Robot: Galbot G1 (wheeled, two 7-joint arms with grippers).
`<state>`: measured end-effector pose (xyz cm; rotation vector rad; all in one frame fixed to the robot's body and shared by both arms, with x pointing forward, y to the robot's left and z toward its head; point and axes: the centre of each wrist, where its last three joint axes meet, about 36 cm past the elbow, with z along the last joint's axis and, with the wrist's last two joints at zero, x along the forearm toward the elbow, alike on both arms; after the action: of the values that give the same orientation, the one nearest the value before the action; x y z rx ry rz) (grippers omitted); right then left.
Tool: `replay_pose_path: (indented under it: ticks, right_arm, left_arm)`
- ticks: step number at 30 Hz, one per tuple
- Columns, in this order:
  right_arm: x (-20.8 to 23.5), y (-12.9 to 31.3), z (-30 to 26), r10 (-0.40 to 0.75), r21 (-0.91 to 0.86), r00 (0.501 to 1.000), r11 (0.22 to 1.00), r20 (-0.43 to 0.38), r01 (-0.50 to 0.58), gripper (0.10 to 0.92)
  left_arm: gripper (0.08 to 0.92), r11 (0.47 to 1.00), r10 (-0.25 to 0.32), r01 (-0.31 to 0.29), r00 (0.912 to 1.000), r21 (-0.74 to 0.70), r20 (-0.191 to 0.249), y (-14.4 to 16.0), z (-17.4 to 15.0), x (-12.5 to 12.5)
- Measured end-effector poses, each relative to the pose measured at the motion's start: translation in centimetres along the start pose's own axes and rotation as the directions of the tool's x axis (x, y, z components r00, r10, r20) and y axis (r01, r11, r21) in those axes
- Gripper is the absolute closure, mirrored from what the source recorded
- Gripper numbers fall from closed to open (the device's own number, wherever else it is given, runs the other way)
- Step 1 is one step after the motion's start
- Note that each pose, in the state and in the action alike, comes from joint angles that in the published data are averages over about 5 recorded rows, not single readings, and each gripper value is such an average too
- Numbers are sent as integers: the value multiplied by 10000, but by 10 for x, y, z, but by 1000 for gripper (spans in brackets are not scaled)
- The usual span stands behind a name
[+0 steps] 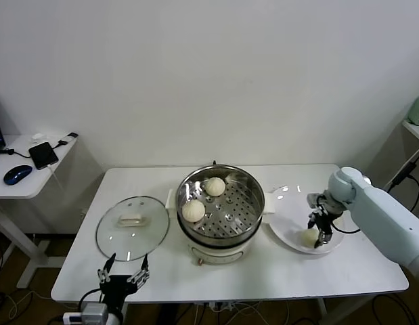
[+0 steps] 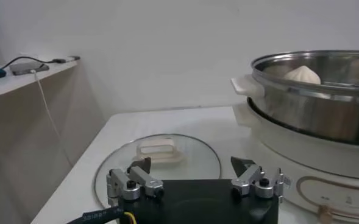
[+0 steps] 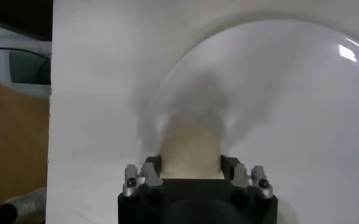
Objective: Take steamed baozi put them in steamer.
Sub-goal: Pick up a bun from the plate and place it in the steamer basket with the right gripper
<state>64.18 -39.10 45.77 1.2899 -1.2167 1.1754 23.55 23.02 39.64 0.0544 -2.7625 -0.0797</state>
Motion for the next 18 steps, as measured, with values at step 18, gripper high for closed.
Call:
replay_pose_path:
  ticks: [18]
  right_arm:
    - [118,-26,-41,1055,554,9933,9926,462,-1080,454]
  left_arm:
    - [177,9999,-111,114,9996,-102,250,0,0,-8]
